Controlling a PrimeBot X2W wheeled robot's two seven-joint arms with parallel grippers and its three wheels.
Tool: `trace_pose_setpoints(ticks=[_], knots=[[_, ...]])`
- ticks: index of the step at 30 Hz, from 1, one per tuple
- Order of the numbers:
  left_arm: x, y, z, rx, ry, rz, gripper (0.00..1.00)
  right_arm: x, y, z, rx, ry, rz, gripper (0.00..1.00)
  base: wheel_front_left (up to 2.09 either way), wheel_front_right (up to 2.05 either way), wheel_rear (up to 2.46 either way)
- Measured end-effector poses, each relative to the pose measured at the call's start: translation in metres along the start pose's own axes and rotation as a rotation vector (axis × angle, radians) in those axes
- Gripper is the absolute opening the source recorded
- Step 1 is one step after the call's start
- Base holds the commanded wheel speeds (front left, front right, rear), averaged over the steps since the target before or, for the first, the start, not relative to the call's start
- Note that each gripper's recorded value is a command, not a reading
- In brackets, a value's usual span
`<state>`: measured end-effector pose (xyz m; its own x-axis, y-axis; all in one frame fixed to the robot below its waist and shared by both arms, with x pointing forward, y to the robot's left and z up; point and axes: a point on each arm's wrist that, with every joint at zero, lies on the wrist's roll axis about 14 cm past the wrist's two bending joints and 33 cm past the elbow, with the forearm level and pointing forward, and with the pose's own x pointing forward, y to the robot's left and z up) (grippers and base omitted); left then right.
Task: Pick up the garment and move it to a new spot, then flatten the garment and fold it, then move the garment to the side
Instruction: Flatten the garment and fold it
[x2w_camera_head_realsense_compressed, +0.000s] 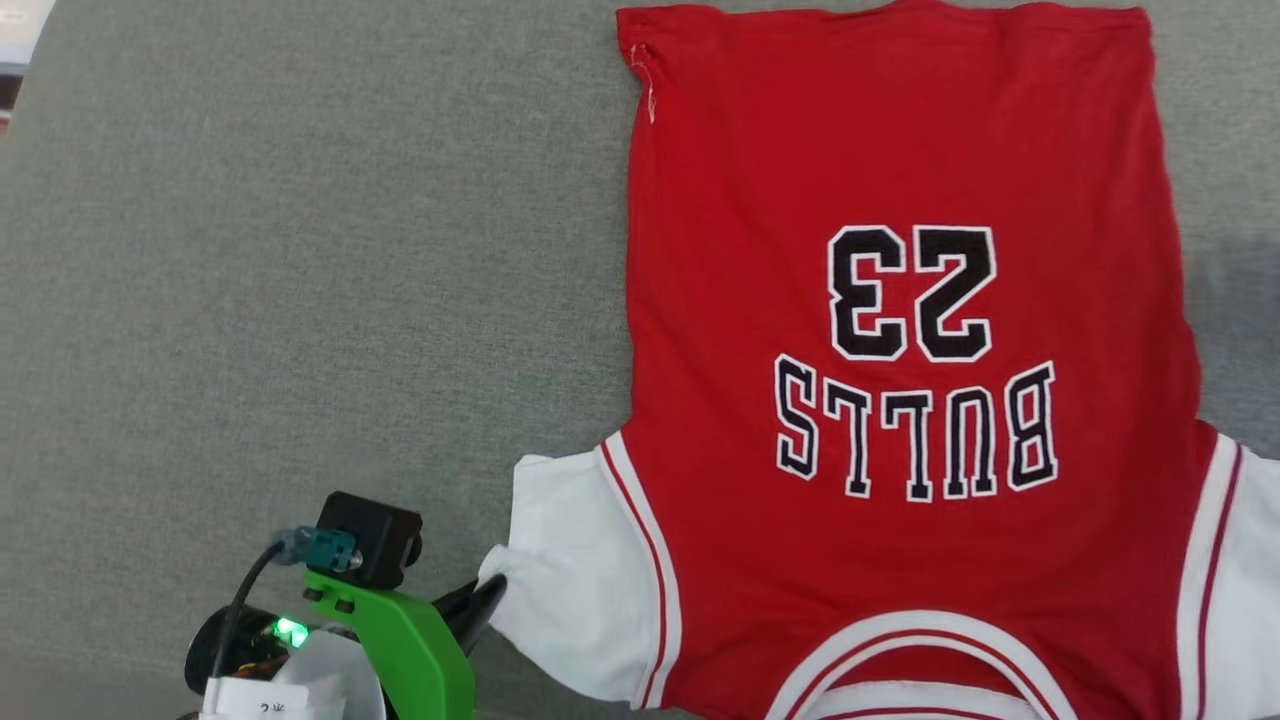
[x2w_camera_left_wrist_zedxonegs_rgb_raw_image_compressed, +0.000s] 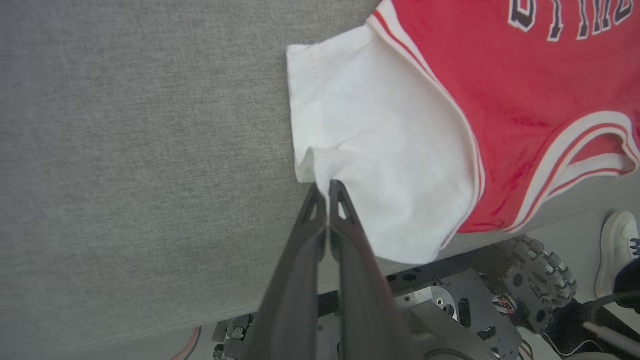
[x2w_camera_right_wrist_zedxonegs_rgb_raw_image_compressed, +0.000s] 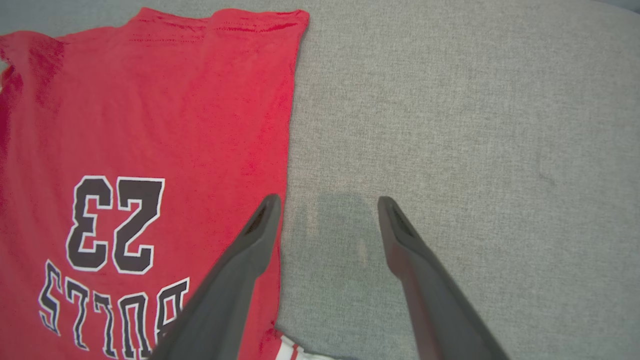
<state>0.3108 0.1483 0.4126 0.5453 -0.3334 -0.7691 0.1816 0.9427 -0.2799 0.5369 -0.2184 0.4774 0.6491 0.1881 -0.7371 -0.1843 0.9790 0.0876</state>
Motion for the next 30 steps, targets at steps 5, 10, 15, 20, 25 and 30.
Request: trace_pose_setpoints(ticks=[5, 10, 15, 20, 25, 30], knots=[[0.009, 0.009, -0.008, -0.046, 0.030, 0.029, 0.00, 0.041, 0.004, 0.029, -0.040, 0.048, -0.015, 1.00, 0.00, 0.00, 0.00], [0.015, 0.012, -0.020, -0.100, 0.060, 0.042, 0.00, 0.081, 0.010, 0.042, -0.058, 0.111, -0.028, 1.00, 0.00, 0.00, 0.00], [0.021, 0.022, -0.031, -0.133, 0.086, 0.070, 0.00, 0.122, 0.022, 0.037, -0.082, 0.200, -0.031, 1.00, 0.00, 0.00, 0.00], [0.024, 0.028, -0.036, -0.156, 0.095, 0.092, 0.00, 0.153, 0.035, 0.029, -0.084, 0.248, -0.012, 1.00, 0.00, 0.00, 0.00], [0.025, 0.032, -0.039, -0.178, 0.098, 0.111, 0.00, 0.171, 0.042, 0.023, -0.090, 0.270, -0.001, 1.00, 0.00, 0.00, 0.00], [0.023, 0.036, -0.044, -0.190, 0.104, 0.132, 0.00, 0.179, 0.048, 0.019, -0.104, 0.281, 0.011, 0.38, 0.00, 0.00, 0.00]])
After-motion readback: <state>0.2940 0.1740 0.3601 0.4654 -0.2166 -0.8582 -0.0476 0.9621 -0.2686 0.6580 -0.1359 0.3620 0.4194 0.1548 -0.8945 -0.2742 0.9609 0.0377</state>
